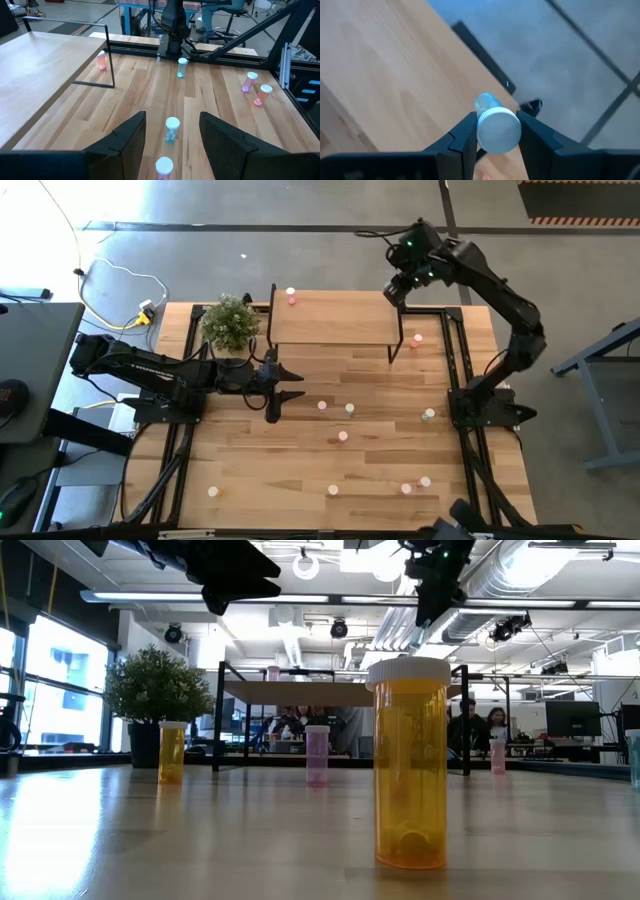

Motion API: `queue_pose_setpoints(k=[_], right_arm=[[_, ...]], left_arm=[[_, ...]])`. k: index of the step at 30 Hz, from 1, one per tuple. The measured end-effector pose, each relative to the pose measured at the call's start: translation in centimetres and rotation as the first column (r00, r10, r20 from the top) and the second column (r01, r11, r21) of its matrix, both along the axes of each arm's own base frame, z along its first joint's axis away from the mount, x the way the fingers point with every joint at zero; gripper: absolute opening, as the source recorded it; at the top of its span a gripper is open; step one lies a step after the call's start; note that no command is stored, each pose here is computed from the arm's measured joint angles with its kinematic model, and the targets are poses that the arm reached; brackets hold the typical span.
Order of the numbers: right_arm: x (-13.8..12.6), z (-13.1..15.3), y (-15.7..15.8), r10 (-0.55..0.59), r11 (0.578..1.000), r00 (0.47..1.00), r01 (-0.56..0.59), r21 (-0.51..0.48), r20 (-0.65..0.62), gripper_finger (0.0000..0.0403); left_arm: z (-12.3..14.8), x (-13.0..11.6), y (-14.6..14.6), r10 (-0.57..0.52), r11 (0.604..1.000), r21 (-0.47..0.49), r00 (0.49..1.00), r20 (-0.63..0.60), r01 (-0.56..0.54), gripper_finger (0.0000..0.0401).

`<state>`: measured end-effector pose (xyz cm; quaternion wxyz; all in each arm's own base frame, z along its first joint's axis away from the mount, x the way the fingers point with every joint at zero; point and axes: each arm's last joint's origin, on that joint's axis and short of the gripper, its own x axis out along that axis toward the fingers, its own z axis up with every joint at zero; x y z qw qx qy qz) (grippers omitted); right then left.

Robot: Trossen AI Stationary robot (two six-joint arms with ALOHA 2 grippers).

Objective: Pick and place medicine bottles onto shelf by color
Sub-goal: Put the middle blue pill bottle on the shelf

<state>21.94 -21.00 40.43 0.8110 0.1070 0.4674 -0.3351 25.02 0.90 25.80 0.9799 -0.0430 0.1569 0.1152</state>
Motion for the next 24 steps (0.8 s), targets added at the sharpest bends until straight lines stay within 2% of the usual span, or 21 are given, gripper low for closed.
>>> queue_pose_setpoints(k=[5,13,19,24], right_arm=[[1.0,-1.7,-1.4,0.03,0.996,0.994,-0.021,0.085,-0.107,0.0113],[3.0,-4.4,-3.0,0.127,0.981,0.98,-0.101,0.166,-0.153,0.0113],[4.3,-6.0,-3.4,0.181,0.974,0.959,-0.144,0.174,-0.217,0.0113],[5.3,-6.0,-2.9,0.235,0.968,0.947,-0.208,0.141,-0.217,0.0113]], left_arm=[[0.0,0.0,0.0,0.0,1.0,0.0,1.0,-0.003,0.0,0.0175],[0.0,0.0,0.0,0.0,1.0,-0.001,1.0,-0.003,0.0,0.0175],[0.0,0.0,0.0,0.002,1.0,-0.007,1.0,-0.001,-0.002,0.0175],[0.0,0.0,0.0,0.002,1.0,-0.007,1.0,-0.001,-0.002,0.0175]])
